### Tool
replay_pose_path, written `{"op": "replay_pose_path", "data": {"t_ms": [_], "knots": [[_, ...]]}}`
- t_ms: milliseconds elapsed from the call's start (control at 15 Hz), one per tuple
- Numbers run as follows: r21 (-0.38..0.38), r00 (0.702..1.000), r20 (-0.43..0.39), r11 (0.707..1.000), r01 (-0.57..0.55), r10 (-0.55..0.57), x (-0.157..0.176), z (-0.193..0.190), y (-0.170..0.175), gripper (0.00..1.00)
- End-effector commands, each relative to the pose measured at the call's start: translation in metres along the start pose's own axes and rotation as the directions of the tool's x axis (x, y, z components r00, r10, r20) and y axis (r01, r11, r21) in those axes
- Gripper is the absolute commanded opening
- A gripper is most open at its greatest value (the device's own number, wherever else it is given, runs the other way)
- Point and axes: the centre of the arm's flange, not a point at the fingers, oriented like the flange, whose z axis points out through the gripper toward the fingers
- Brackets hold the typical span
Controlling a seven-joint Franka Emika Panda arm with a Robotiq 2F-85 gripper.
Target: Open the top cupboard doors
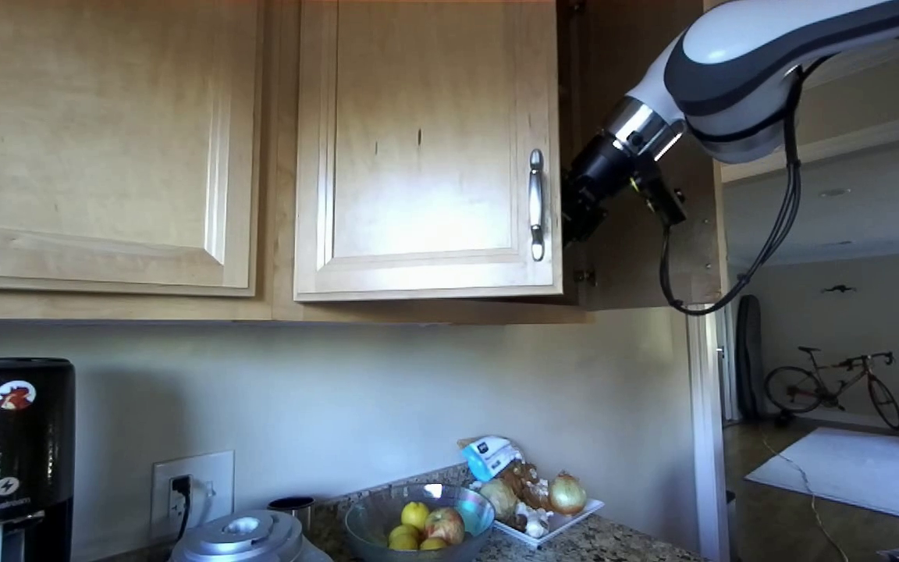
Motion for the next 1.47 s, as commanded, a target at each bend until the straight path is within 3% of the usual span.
{"op": "replay_pose_path", "data": {"t_ms": [0,400,533,733,1000,1200,1400], "knots": [[0.108,0.998,0.008,0.992,0.069,-0.070,0.015,0.000,-0.020,1.00],[0.278,0.977,0.052,0.942,0.186,-0.209,0.002,0.004,-0.081,1.00],[0.262,0.975,0.062,0.946,0.191,-0.215,-0.003,0.011,-0.092,1.00],[0.119,0.993,0.052,0.988,0.097,-0.104,-0.004,0.033,-0.088,1.00],[-0.066,0.988,0.154,0.998,0.016,-0.005,-0.016,0.085,-0.067,1.00],[-0.182,0.961,0.268,0.983,-0.024,0.073,-0.028,0.123,-0.051,1.00],[-0.250,0.903,0.393,0.965,-0.079,0.176,-0.037,0.151,-0.040,1.00]]}}
